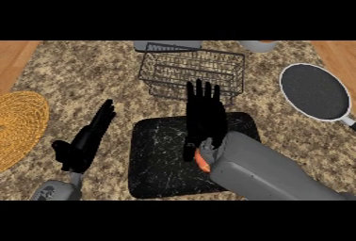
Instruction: Pick the squash from the tray and place it in the tiered basket
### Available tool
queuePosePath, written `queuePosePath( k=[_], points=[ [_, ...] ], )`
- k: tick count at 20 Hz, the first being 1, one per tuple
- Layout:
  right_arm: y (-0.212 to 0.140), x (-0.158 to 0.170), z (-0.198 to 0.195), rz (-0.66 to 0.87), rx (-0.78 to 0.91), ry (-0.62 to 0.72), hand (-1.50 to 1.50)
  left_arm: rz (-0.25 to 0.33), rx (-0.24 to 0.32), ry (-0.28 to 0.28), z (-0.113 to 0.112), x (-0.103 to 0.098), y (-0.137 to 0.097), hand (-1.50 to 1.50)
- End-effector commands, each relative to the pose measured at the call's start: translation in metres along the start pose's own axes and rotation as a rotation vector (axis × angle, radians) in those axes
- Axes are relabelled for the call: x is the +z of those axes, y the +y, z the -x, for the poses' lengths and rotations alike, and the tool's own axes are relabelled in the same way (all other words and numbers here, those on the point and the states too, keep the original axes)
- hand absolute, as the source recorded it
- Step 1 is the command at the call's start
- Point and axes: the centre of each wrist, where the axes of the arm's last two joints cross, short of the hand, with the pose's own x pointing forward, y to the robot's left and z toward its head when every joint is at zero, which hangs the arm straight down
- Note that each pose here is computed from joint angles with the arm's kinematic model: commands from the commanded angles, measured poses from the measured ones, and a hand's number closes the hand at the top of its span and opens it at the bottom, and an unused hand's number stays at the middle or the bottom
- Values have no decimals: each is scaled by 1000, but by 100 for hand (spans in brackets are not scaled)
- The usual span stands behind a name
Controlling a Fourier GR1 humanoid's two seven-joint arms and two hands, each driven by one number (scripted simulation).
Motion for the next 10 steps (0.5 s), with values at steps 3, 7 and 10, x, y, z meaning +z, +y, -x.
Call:
queuePosePath(
  k=[3,7,10],
  points=[
    [19,-6,3,-78,107,310,-150,10,-4,0,0,-2,-7,0],
    [28,-4,22,-114,60,323,-150,11,-9,-2,4,5,-2,0],
    [45,-2,11,-97,14,324,-150,15,0,-11,0,3,3,0]
  ],
)
